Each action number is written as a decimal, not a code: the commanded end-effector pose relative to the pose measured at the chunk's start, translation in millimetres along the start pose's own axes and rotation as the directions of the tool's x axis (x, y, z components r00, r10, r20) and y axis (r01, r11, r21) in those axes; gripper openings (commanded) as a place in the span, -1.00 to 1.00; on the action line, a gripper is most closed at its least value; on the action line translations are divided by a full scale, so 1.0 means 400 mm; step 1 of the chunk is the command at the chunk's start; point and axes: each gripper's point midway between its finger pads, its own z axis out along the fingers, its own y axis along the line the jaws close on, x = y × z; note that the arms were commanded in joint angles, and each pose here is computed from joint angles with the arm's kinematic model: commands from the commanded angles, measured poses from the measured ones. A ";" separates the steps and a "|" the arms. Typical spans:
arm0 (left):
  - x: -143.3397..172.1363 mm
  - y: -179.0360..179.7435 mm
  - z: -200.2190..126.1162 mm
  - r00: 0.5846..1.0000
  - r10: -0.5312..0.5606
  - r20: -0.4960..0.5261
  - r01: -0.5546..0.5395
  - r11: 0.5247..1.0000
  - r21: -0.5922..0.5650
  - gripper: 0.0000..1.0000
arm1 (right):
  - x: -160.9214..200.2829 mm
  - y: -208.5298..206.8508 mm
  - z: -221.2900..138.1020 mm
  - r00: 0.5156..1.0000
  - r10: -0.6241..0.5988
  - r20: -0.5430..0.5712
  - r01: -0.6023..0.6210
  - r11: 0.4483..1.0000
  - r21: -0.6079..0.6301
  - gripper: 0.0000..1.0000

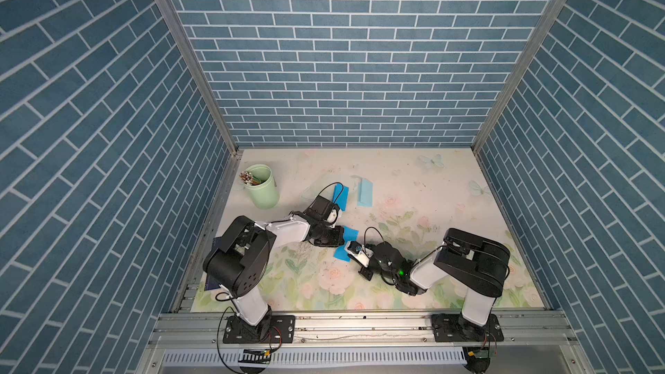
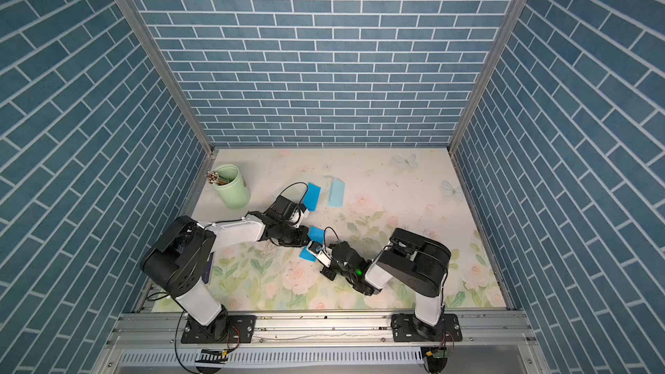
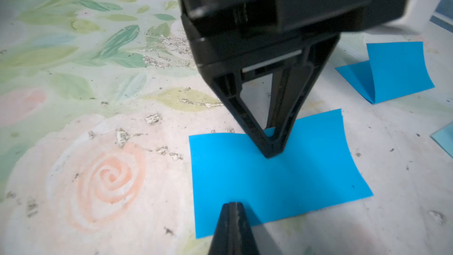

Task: Fold the square paper along the opposite sides
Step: Smooth out the paper at the center of the board.

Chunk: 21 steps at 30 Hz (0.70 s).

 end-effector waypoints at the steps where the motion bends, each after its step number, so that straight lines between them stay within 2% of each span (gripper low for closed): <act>1: 0.078 0.098 0.022 0.996 -0.037 -0.086 0.023 0.988 -0.152 -1.00 | 0.121 0.052 -0.022 0.985 -0.018 -0.169 0.006 0.997 -0.075 -1.00; 12: 0.080 0.101 0.019 0.996 -0.031 -0.085 0.017 0.987 -0.157 -1.00 | 0.138 0.085 -0.019 0.977 -0.060 -0.206 0.037 0.993 -0.111 -1.00; 21: 0.086 0.102 0.022 0.995 -0.035 -0.090 0.020 0.988 -0.153 -1.00 | 0.163 0.100 -0.041 0.971 -0.042 -0.235 0.014 0.993 -0.118 -1.00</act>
